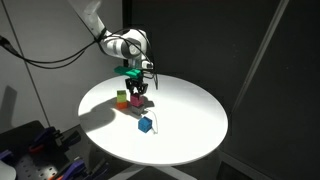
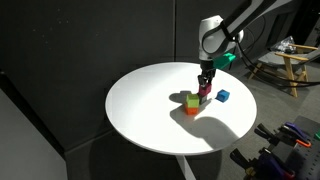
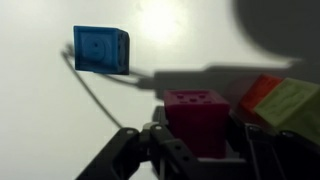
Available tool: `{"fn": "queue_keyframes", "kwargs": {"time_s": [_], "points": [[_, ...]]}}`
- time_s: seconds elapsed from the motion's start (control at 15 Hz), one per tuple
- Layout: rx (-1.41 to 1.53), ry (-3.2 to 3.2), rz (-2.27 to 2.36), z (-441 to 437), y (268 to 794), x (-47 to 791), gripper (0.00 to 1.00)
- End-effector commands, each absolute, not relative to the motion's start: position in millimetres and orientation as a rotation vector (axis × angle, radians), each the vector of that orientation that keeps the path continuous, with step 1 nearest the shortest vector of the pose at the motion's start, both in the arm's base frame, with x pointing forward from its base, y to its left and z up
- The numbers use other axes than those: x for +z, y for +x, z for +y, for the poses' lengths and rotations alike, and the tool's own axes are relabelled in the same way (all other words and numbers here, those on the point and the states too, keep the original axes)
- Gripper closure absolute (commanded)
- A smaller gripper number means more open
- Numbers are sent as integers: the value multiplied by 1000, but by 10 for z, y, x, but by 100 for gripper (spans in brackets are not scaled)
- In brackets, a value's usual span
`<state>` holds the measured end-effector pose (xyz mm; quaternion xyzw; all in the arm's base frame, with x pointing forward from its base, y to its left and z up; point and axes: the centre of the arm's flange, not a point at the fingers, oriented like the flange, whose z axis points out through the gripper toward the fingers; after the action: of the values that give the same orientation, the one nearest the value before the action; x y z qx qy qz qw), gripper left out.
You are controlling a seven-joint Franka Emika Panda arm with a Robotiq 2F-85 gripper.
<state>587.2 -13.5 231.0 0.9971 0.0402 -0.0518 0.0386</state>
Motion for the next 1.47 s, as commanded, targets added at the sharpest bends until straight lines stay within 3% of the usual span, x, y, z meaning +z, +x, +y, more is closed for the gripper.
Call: {"fn": "queue_keyframes", "kwargs": {"time_s": [0.0, 1.33, 1.4], "points": [[-185, 3077, 111, -171, 5987, 2286, 70], [-181, 3094, 31, -231, 6059, 2219, 70], [-182, 3094, 31, -228, 6057, 2215, 57]]}}
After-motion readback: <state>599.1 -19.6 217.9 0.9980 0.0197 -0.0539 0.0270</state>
